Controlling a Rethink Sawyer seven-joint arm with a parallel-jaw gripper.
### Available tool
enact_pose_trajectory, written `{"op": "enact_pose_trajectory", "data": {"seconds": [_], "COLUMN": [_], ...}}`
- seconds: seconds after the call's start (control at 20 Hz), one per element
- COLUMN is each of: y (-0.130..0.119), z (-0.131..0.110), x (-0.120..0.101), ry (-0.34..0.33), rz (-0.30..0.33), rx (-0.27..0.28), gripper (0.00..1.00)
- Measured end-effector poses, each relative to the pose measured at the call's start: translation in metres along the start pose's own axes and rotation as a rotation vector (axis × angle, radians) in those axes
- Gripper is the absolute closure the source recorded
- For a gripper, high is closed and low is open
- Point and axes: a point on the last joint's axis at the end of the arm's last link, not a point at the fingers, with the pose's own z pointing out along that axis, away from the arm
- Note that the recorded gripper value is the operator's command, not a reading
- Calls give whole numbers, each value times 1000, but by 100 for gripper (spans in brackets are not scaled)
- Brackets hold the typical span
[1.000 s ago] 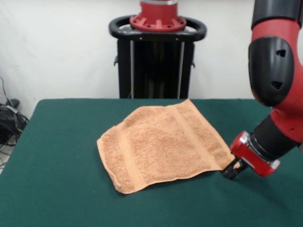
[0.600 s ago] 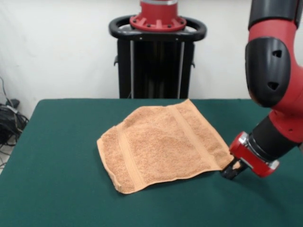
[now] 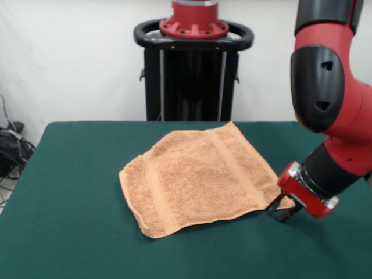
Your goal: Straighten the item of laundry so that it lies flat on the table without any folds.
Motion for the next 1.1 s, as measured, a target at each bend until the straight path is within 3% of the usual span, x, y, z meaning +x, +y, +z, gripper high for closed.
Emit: {"op": "enact_pose_trajectory", "data": {"seconds": [1.1], "y": [-2], "z": [1], "x": [-4], "ry": [22], "rz": [12], "rx": [-10], "gripper": [0]}}
